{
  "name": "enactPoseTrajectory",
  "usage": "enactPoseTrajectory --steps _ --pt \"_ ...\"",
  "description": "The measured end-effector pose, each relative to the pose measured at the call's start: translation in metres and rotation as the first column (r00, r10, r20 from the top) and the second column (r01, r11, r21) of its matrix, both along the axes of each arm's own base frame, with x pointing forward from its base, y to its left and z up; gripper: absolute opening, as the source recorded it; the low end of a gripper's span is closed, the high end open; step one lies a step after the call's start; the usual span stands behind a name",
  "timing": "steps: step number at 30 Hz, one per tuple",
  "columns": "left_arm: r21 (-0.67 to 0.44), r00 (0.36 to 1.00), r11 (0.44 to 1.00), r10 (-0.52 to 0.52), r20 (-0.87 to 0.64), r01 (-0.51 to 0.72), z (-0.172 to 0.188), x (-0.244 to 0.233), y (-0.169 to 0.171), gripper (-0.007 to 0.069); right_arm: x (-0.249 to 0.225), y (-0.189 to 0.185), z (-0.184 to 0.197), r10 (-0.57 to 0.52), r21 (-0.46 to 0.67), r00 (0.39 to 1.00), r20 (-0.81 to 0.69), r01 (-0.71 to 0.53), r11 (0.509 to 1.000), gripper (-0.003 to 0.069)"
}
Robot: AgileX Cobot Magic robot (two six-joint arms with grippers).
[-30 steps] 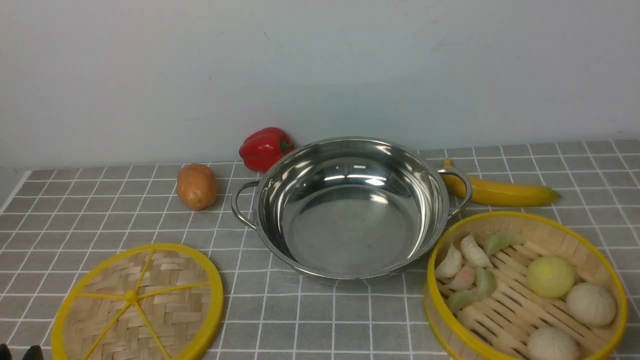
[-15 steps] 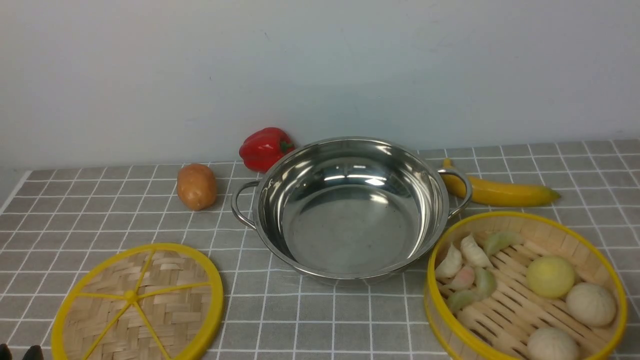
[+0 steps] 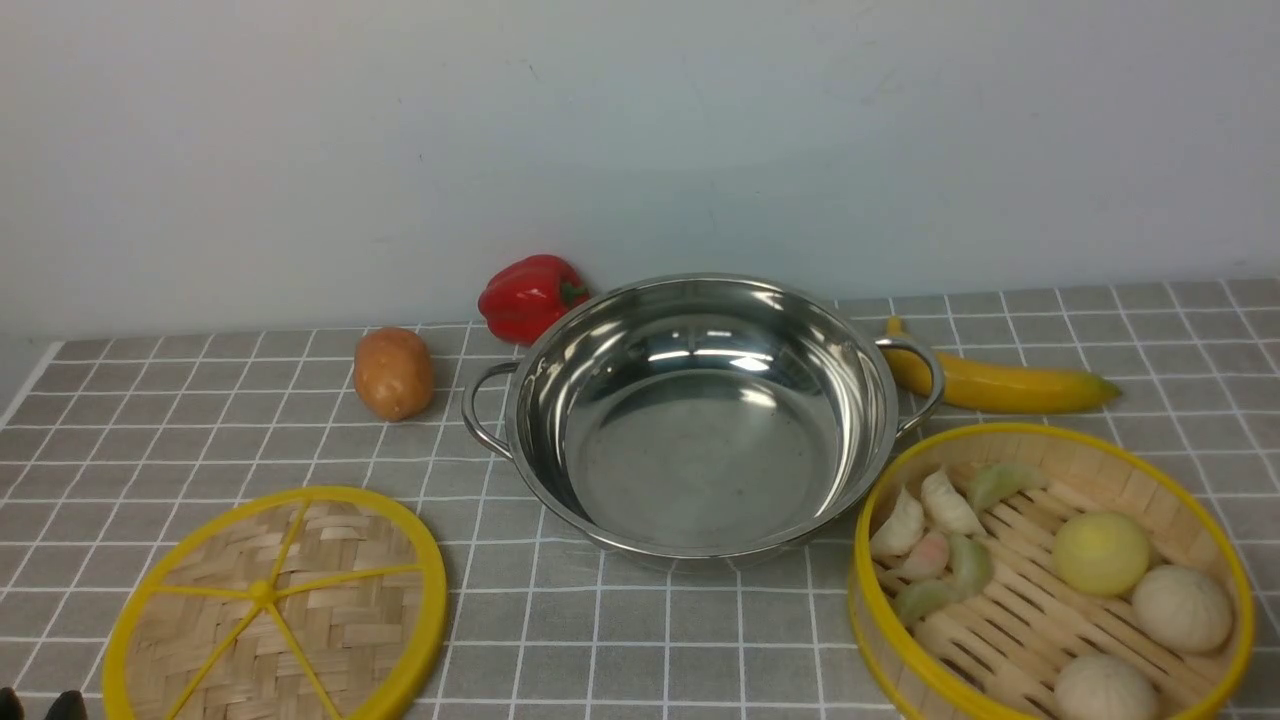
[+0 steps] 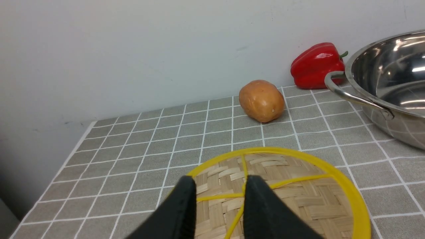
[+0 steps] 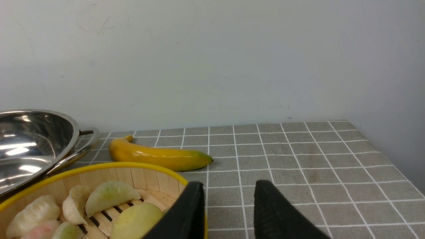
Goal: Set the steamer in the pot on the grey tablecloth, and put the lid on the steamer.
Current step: 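Reach for and grasp the rim of the bamboo steamer holding the buns with the right gripper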
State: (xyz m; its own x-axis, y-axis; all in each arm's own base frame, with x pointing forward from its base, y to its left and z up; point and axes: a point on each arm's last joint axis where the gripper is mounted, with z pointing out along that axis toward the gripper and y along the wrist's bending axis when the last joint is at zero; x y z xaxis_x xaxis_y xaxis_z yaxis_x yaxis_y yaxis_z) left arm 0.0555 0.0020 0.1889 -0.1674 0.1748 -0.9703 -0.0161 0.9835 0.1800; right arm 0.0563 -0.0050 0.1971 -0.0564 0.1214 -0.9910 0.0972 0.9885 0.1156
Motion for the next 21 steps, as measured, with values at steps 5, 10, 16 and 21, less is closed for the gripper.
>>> enactPoseTrajectory --steps 5,10,16,21 --pt "-0.001 1.0 1.0 0.0 -0.001 0.0 0.0 0.0 0.0 0.0202 0.0 0.0 0.0 0.001 0.018 1.0 0.002 -0.001 1.0 0.024" --pt "-0.297 1.0 0.955 0.004 -0.005 -0.005 -0.001 0.0 -0.004 0.0211 0.0 0.003 0.0 0.009 0.276 1.0 0.026 -0.016 0.961 0.024" --pt "-0.746 0.999 0.666 -0.024 -0.044 -0.017 -0.002 -0.001 -0.014 0.0223 0.001 0.008 0.003 0.013 0.704 0.997 0.073 -0.061 0.708 0.024" --pt "-0.778 0.999 0.628 -0.023 -0.036 -0.014 -0.001 -0.001 -0.015 0.0232 0.001 0.009 0.004 0.009 0.795 0.996 0.091 -0.078 0.602 0.024"
